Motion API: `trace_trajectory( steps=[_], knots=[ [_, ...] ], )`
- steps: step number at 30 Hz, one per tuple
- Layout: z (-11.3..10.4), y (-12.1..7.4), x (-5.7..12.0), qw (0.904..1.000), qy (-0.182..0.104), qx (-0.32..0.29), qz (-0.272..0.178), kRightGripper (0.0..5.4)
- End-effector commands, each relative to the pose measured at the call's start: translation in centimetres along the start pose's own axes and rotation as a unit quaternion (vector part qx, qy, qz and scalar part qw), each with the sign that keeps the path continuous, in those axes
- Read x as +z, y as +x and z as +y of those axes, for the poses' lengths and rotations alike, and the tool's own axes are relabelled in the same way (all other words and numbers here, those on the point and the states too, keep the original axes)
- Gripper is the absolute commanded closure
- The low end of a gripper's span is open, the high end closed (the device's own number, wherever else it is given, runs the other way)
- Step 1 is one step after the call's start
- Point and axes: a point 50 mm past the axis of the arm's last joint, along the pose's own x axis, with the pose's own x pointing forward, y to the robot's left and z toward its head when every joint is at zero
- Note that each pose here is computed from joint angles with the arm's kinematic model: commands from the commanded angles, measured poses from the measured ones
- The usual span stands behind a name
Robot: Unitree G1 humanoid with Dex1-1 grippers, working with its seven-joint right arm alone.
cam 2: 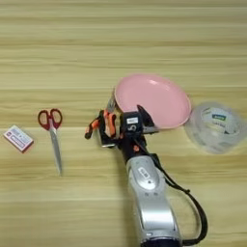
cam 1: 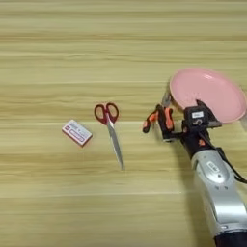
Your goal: Move the objects on the table
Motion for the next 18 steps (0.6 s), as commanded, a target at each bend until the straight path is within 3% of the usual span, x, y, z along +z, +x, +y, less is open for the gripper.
trace_trajectory(
  steps=[1, 4, 10, 18],
  knots=[
    [2.0, 0.3, 2.9, 0.9957, 0.01, 0.066, -0.064, 0.05],
    [3.5, -0.1, 3.1, 0.9912, 0.011, 0.111, -0.071, 0.05],
    [6.5, -0.5, 2.1, 0.979, -0.022, 0.197, -0.05, 0.05],
    [7.9, 0.8, 1.0, 0.9724, -0.053, 0.225, -0.028, 0.05]
  ],
)
